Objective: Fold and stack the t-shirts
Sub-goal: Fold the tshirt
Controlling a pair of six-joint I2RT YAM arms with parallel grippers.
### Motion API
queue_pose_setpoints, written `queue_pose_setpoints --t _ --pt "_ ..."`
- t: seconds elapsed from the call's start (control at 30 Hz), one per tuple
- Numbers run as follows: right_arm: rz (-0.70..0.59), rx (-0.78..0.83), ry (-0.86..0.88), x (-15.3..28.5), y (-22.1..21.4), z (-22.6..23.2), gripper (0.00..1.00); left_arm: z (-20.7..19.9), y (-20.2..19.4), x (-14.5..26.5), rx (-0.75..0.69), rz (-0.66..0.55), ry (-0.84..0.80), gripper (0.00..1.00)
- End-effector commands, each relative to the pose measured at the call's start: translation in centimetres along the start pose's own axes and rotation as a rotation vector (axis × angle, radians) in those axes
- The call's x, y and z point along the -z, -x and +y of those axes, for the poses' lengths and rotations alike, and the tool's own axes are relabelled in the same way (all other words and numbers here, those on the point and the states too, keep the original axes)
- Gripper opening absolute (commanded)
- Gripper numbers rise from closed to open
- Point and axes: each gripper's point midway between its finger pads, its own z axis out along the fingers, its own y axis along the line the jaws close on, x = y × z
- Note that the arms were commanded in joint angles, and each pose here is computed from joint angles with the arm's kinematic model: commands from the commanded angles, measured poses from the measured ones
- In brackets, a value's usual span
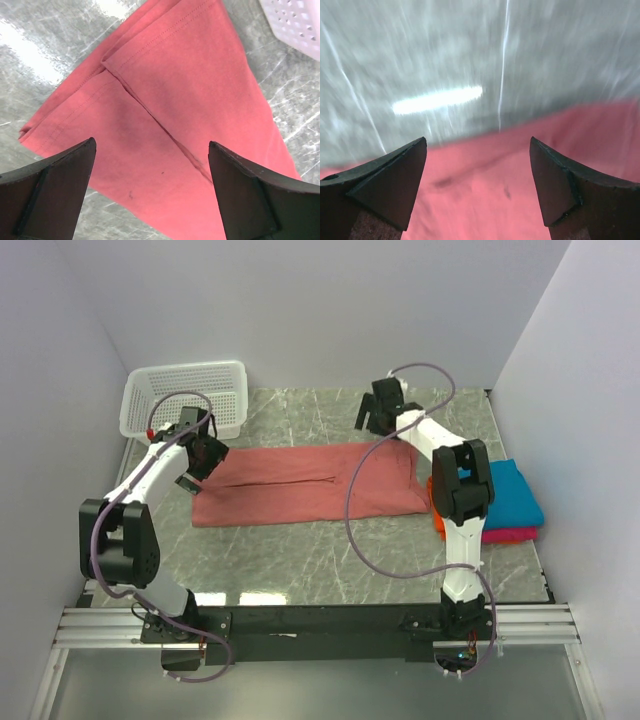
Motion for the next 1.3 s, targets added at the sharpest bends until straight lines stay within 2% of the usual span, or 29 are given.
queue_pose_setpoints --t 0.0,0.1,0.13,0.17,0.27,0.43,0.63,0.8,0.97,1.13,1.27 --pt "-0.167 0.001 0.038 2.4 7.0 1.7 0.89 -0.1 1.3 1.9 -0.012 -0.051 -0.030 0.99" --pt "-0.160 0.020 0.053 4.7 6.8 1.4 0.89 -1.0 1.1 2.0 -0.032 -0.035 -0.077 0.99" --pt "-0.110 0.020 0.045 4.5 4.6 0.6 0.89 -1.4 0.9 2.0 -0.041 -0.026 -0.092 0.99" --pt "-0.118 0.006 0.062 6.4 4.6 0.5 0.89 -1.9 0.8 1.6 -0.062 -0.019 -0.108 0.99" --pt "-0.005 -0.039 0.104 8.5 -0.9 -0.4 0.90 -3.3 0.1 0.6 -0.108 0.008 -0.136 0.99" --pt "0.176 -0.073 0.116 11.2 -9.7 -2.3 0.90 -4.4 -0.3 -2.0 -0.097 0.038 -0.107 0.99" --pt "0.279 -0.107 0.149 11.8 -14.3 -3.0 0.90 -3.0 -2.9 -5.0 -0.114 0.115 -0.056 0.99" --pt "0.328 -0.082 0.126 9.9 -15.0 -2.9 0.90 0.9 -5.0 -6.2 -0.117 0.148 0.029 0.99" --pt "0.356 -0.037 0.095 6.8 -12.9 -2.6 0.90 3.0 -7.5 -4.9 -0.127 0.211 0.021 0.99" --pt "0.387 0.044 0.211 4.0 -10.3 -0.8 0.90 6.5 -12.2 -2.7 -0.157 0.301 0.058 0.99" --pt "0.410 0.174 0.246 1.3 -8.2 -0.2 0.90 7.9 -17.9 0.5 -0.222 0.431 0.002 0.99"
